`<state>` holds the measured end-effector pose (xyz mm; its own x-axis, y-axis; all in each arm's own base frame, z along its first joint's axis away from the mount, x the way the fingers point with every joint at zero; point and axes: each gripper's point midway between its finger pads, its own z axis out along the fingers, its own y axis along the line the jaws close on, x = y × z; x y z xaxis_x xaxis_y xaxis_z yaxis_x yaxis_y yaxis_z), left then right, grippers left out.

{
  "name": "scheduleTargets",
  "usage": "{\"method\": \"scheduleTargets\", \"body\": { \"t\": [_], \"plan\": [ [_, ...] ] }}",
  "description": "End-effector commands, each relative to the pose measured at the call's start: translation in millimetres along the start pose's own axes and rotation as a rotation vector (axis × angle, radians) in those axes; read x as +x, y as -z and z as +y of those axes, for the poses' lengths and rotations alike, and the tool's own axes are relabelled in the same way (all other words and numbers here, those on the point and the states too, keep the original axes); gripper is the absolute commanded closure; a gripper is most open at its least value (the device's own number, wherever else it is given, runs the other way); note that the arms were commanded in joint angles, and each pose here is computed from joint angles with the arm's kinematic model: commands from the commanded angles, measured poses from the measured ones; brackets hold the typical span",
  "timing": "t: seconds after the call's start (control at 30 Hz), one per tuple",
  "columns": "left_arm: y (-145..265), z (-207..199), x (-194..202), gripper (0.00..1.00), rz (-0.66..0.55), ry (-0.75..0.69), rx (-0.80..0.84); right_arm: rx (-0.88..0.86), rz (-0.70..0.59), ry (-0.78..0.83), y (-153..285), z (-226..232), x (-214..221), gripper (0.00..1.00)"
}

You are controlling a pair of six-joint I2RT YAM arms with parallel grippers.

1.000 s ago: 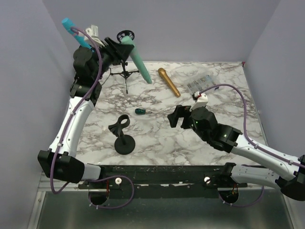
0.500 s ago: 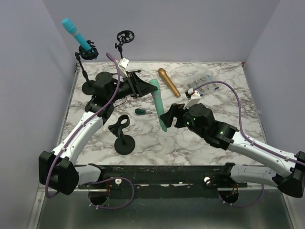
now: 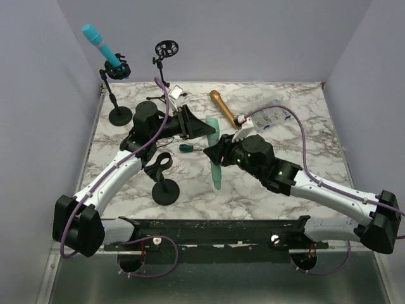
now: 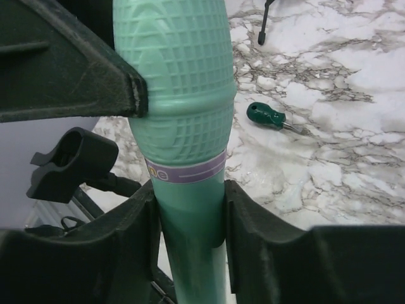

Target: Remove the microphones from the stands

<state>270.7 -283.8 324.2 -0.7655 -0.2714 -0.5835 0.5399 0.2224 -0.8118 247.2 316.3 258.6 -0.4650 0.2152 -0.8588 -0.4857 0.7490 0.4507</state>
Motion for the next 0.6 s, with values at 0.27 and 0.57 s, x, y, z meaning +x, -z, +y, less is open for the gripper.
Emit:
{"method": "scheduleTargets", "body": {
  "t": [0.27, 0.57],
  "plan": [
    [11, 7, -12, 0.72, -0.032, -0.127, -0.159, 0.079, -0.030, 0.061, -14, -17, 0, 0.90],
    [49, 13, -48, 0.01, -0.199, -0.339, -0.408, 0.378, 0.049, 0.195, -40, -90, 5, 0.97]
  ]
}}
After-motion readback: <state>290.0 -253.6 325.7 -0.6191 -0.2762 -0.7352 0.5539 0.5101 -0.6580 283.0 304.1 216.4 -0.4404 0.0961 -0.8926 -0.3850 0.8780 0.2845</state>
